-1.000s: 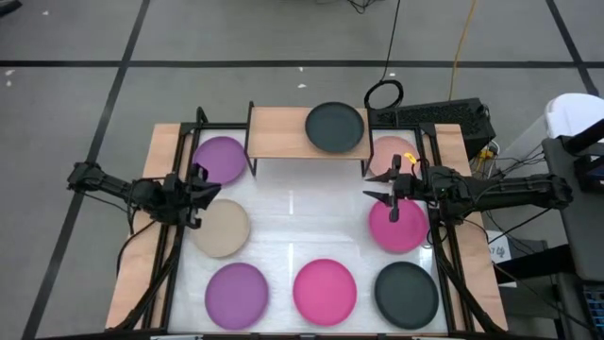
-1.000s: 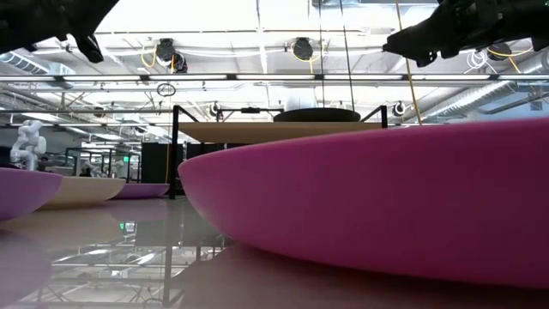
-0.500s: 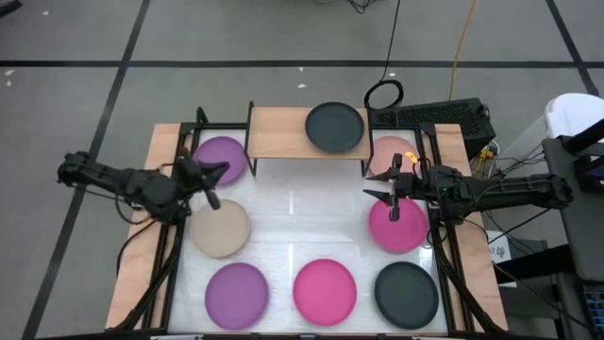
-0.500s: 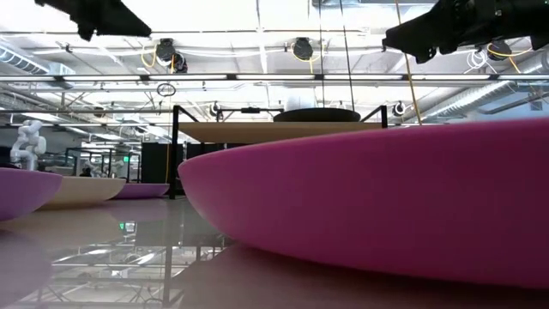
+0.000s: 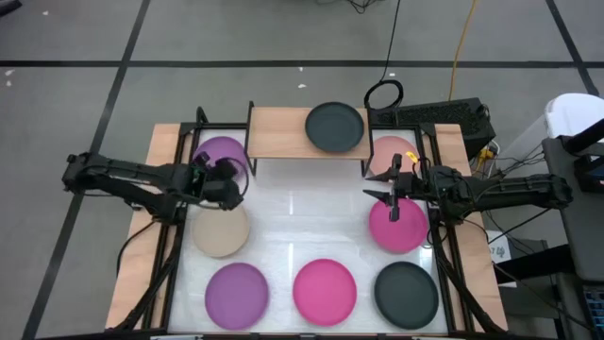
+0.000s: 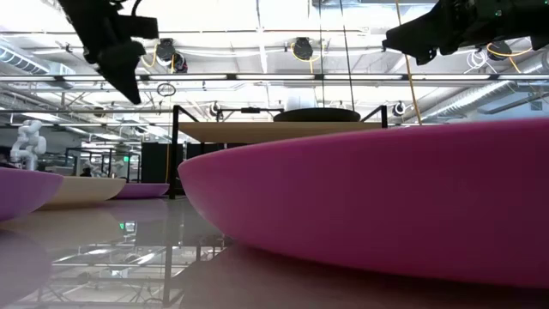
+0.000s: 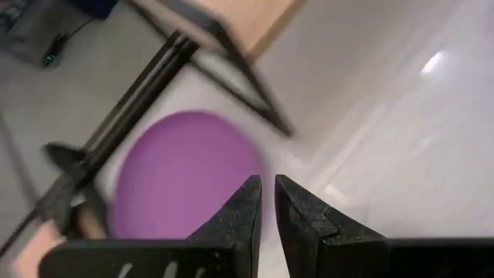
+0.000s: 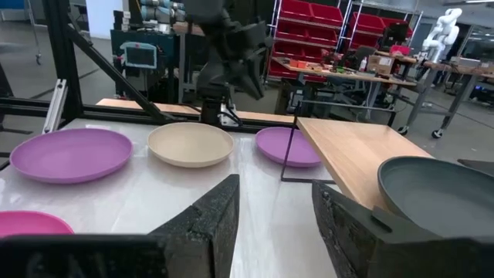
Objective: Place and stack plates onto a shelf
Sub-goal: Stack the top violet plate on top of the black plate on the shelf
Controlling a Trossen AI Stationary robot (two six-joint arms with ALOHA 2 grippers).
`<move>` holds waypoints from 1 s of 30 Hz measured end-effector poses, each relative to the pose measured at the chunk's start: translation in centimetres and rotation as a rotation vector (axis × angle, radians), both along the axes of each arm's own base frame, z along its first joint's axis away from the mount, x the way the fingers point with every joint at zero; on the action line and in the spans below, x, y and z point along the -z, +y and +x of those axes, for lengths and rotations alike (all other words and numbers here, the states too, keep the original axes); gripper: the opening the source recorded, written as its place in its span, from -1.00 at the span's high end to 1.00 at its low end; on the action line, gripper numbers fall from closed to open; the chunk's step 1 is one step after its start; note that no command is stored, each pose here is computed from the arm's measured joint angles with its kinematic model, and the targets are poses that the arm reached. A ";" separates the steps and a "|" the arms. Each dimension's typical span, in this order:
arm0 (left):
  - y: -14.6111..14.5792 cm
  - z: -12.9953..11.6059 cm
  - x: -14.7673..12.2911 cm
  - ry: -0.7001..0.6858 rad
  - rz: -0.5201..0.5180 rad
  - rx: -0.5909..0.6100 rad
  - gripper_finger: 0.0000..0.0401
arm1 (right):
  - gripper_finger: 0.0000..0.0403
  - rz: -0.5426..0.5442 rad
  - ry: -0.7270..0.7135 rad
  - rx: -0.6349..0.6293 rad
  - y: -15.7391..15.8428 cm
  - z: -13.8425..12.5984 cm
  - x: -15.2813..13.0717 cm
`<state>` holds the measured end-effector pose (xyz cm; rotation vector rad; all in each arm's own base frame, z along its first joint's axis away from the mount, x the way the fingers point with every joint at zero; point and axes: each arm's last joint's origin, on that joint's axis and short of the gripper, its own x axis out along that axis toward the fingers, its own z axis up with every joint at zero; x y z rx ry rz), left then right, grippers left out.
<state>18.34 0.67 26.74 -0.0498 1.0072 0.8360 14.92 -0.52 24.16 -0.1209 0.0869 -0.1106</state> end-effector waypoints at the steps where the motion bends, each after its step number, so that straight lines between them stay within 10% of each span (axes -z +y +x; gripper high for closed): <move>1: 0.5 -0.1 -0.3 0.019 0.002 -0.018 0.77 | 0.29 0.000 0.000 0.000 0.0 0.0 0.0; 12: 7.8 -4.7 -2.3 0.231 -0.060 -0.487 0.77 | 0.29 -0.003 -0.001 0.000 0.0 0.0 0.0; 19: 9.3 -2.6 0.1 0.034 -0.221 -0.285 0.77 | 0.29 0.000 0.014 0.001 0.0 0.0 0.1; 30: 7.8 -3.1 4.9 0.146 -0.391 -0.177 0.76 | 0.29 0.009 0.038 0.001 0.0 0.0 0.4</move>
